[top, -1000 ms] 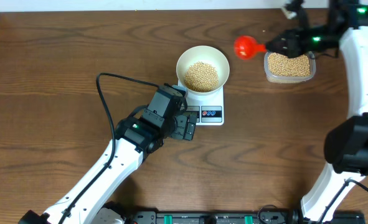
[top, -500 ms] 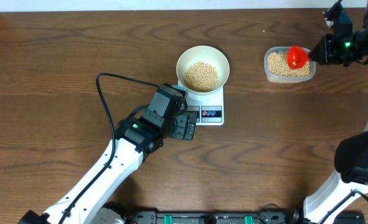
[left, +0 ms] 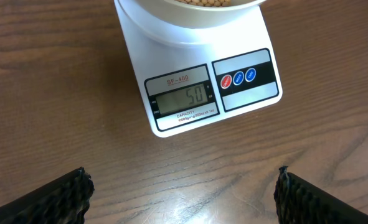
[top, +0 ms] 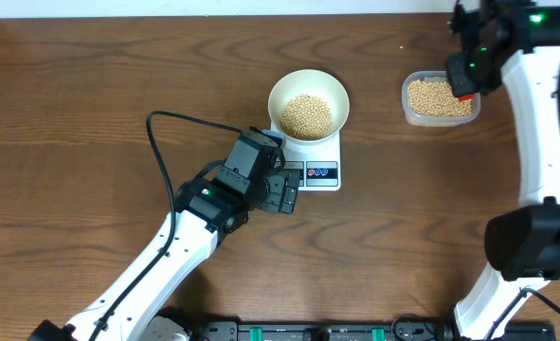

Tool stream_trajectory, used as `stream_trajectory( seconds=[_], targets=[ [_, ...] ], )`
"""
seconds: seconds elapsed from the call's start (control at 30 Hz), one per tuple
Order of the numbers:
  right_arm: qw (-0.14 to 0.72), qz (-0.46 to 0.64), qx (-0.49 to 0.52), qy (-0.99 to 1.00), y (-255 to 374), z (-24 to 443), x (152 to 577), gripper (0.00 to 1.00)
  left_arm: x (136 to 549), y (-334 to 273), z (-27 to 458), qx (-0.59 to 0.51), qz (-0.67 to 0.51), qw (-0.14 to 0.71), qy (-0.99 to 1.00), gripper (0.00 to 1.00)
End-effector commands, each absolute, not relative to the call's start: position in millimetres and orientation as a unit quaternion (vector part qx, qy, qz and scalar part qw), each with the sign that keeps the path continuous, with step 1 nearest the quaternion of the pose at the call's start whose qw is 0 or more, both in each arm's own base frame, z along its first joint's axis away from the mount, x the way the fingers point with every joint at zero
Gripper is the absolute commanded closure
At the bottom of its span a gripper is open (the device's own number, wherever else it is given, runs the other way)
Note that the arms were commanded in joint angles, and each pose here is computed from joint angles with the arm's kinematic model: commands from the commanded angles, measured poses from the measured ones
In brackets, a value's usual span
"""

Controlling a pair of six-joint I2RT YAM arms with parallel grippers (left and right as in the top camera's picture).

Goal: Scoop item into bowl and weigh 50g on scale
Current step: 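Move the scoop right away from the bowl toward the tub, then lower the red scoop into the soybean tub with the right gripper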

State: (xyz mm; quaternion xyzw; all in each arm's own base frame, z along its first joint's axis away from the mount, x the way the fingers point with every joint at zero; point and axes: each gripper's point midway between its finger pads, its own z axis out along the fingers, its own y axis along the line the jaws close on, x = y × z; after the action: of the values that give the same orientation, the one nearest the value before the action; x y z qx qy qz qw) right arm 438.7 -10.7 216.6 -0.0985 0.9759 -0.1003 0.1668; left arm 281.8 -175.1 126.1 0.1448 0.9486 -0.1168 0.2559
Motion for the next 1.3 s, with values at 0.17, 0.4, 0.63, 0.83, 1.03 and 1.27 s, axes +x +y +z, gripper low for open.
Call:
stream_trajectory(
  seconds=[0.17, 0.4, 0.63, 0.83, 1.03, 1.27],
  targets=[
    [0.178, -0.187, -0.077, 0.963, -19.5, 234.7, 438.1, 0.99, 282.3, -173.9, 130.4, 0.148, -0.116, 0.264, 0.946, 0.05],
    [0.208, -0.023, 0.033, 0.977, -17.3, 227.9, 448.8, 0.99, 282.3, -173.9, 130.4, 0.148, -0.116, 0.264, 0.946, 0.05],
    [0.229, 0.149, 0.097, 0.957, -16.5, 220.6, 465.0, 0.99, 282.3, -173.9, 130.4, 0.148, -0.116, 0.264, 0.946, 0.05],
    [0.208, 0.219, 0.125, 0.945, -16.2, 191.8, 463.2, 0.99, 282.3, -173.9, 130.4, 0.148, -0.116, 0.264, 0.946, 0.05],
    [0.174, 0.231, 0.146, 0.946, -22.1, 167.2, 448.9, 0.99, 282.3, -173.9, 130.3, 0.148, -0.115, 0.263, 0.946, 0.05],
    [0.174, 0.230, 0.152, 0.945, -27.7, 166.4, 448.2, 0.98, 282.3, -173.9, 130.3, 0.148, -0.115, 0.263, 0.946, 0.04]
  ],
)
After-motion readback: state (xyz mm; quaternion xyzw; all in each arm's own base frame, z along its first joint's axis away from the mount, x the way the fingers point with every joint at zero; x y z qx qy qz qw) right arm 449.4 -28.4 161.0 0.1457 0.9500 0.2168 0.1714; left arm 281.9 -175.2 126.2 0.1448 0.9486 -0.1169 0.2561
